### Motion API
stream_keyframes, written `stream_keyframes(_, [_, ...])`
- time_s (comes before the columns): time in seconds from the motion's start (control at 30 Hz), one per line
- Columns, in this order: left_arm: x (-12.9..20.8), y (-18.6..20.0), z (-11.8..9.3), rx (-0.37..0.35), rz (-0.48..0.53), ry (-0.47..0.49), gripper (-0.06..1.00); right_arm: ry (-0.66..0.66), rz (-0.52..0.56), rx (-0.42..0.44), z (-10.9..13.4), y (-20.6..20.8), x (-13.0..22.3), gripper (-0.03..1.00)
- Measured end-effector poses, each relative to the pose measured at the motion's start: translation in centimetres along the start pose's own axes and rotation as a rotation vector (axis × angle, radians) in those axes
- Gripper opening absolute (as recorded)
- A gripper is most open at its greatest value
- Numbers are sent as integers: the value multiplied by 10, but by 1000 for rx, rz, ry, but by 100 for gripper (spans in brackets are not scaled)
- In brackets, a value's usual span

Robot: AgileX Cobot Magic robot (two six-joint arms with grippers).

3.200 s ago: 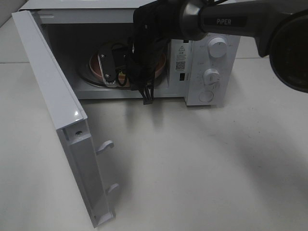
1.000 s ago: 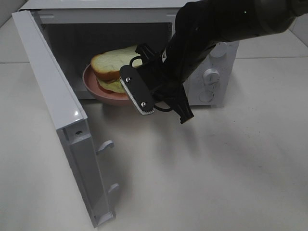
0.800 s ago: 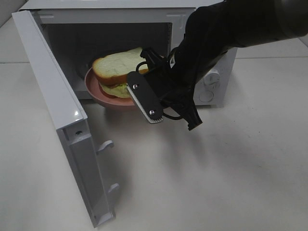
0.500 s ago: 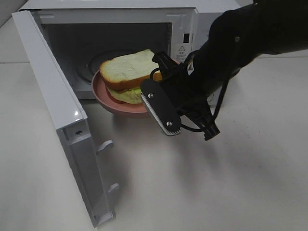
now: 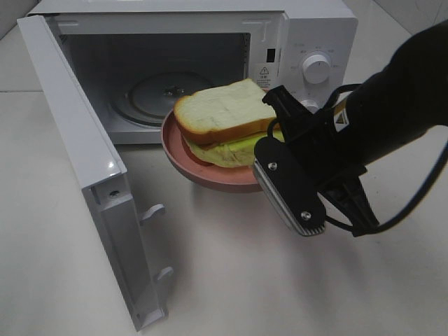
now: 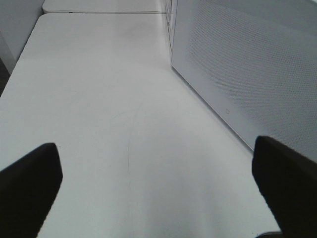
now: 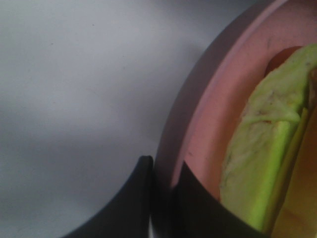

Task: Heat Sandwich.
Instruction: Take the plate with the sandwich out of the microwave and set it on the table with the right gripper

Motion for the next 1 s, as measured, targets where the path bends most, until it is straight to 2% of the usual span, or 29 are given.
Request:
stream_keyframes(0.63, [0, 0, 0, 0, 0, 0, 99, -54, -3, 23, 56, 44, 12, 8])
stream_keyframes(1.0, [0, 0, 0, 0, 0, 0, 99, -113, 47, 21, 86, 66, 27, 8])
Point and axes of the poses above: a point on each arm's last joint axis where the gripper is mounted, y pointing back along that axis away from the gripper, z along the wrist's bending axis when the last joint is at zero, x = y × z, the point moved 8 cm from there along -y, pointing out along that axis toward the gripper, and after that the axes turned 11 degrees about -y, right-handed, at the moved point
